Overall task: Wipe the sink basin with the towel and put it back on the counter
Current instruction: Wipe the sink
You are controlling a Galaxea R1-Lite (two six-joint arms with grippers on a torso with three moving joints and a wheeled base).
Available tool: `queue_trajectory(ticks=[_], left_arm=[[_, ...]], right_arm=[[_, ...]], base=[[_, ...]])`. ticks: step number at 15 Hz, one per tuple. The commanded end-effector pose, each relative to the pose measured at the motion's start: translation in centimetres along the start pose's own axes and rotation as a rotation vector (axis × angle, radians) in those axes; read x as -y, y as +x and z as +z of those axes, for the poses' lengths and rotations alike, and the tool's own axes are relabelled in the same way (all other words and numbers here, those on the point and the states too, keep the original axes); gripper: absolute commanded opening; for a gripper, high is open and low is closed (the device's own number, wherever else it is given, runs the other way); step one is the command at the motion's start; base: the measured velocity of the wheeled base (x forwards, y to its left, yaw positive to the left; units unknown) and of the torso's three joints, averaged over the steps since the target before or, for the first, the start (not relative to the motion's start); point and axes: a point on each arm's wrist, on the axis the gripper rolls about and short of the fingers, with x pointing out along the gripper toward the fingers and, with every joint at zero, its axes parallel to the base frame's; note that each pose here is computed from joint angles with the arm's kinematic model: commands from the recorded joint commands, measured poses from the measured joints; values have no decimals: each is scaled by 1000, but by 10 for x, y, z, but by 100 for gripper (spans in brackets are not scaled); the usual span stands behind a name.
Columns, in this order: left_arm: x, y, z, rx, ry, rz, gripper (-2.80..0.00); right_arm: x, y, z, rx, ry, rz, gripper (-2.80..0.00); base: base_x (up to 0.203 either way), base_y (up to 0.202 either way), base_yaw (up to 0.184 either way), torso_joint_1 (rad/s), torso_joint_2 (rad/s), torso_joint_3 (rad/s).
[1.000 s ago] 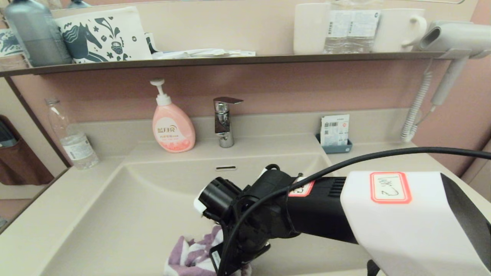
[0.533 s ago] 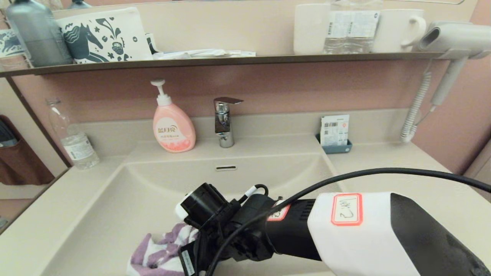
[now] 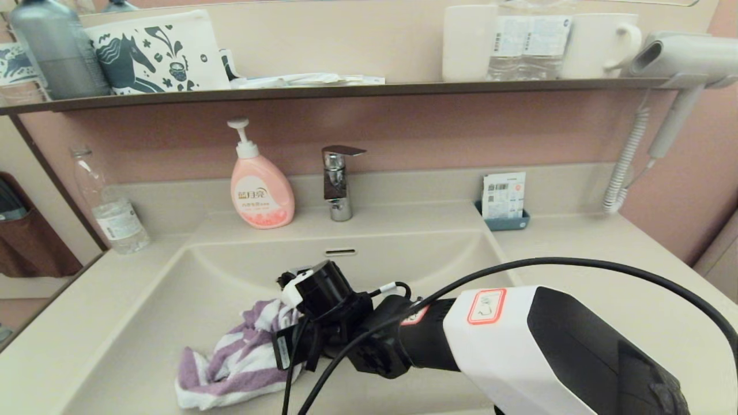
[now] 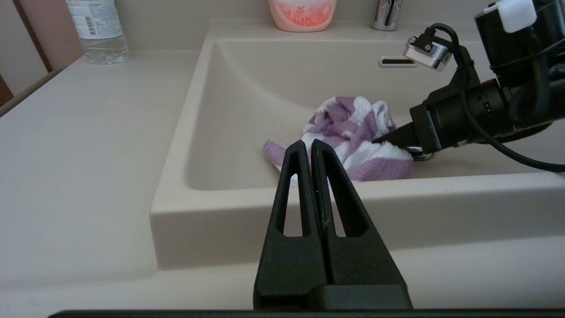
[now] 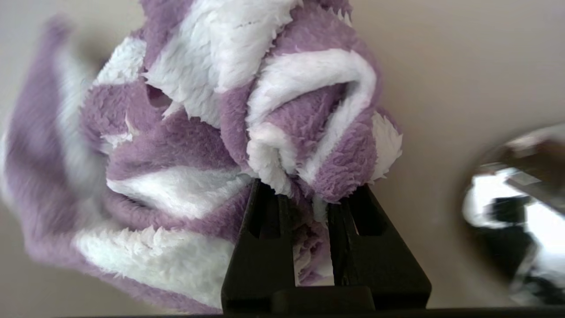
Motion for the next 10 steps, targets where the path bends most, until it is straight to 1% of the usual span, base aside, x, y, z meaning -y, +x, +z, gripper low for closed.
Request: queue_trajectory(ticks=[1, 3, 6, 7, 9, 10], left_arm=[[0, 0, 0, 1, -1, 0, -280], [0, 0, 0, 1, -1, 0, -280], [0, 0, 0, 1, -1, 0, -280], [0, 0, 0, 1, -1, 0, -280], [0, 0, 0, 1, -1, 0, -280], [0, 0, 0, 1, -1, 0, -280]], right_arm=[[19, 1, 5, 13, 12, -34, -280], [34, -2, 13, 45, 14, -81, -280], [49, -15, 28, 85, 31, -136, -280], [54, -21, 33, 94, 38, -168, -280], [63, -30, 35, 60, 52, -243, -280], [69, -36, 34, 17, 62, -289, -280]], base=[[0, 0, 0, 0, 0, 0], [0, 0, 0, 0, 0, 0], [0, 0, 0, 0, 0, 0], [0, 0, 0, 0, 0, 0], [0, 0, 0, 0, 0, 0], [0, 0, 0, 0, 0, 0]])
